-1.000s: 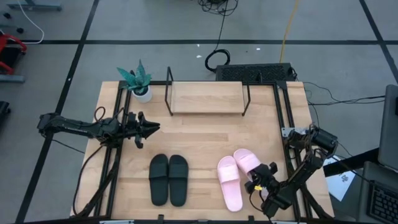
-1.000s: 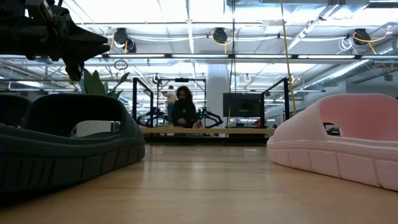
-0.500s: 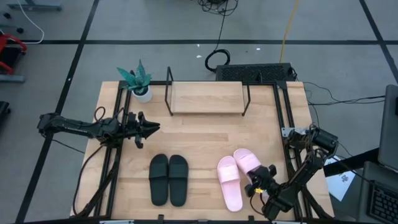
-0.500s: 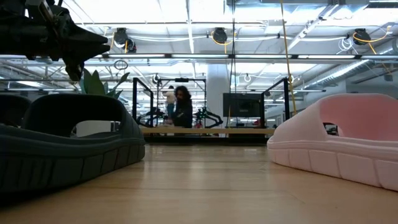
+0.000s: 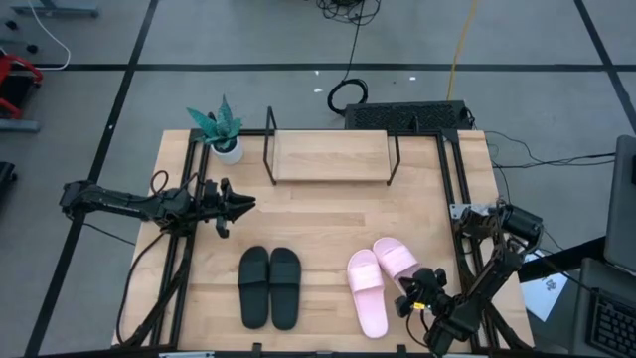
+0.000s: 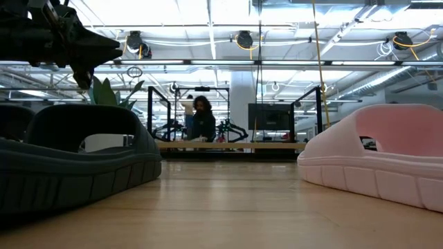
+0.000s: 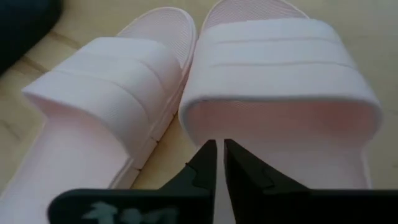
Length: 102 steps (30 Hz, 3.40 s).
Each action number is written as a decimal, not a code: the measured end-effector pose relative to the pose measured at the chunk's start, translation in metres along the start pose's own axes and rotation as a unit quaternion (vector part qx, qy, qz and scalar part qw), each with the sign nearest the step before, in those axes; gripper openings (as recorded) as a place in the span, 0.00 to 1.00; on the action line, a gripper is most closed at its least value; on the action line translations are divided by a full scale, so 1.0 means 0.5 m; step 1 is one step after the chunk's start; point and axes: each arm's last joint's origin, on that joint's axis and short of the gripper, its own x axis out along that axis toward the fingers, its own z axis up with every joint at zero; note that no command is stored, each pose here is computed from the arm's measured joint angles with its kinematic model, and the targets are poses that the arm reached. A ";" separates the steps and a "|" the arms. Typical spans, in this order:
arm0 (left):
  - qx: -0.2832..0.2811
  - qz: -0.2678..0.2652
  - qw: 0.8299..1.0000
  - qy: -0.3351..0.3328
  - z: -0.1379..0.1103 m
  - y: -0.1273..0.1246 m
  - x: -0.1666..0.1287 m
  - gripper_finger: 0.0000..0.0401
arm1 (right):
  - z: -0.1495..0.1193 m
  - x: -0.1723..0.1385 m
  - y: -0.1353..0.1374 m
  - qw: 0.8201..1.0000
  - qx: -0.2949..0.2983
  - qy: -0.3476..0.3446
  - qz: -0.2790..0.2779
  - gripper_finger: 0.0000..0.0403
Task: Pick and place slides into the shelf
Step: Put the right pink slipper on the shelf
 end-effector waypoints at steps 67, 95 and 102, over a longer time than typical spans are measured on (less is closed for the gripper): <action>0.043 0.002 0.999 -0.001 0.000 0.000 0.000 0.22 | 0.053 0.013 -0.091 0.996 -0.051 -0.011 -0.067 0.17; 0.043 0.002 0.999 -0.001 0.000 0.000 0.000 0.22 | 0.057 0.014 -0.096 0.994 -0.071 -0.007 -0.088 0.18; 0.050 0.002 0.999 -0.001 0.000 0.000 0.000 0.22 | 0.061 0.016 -0.093 0.995 -0.061 -0.027 -0.072 0.18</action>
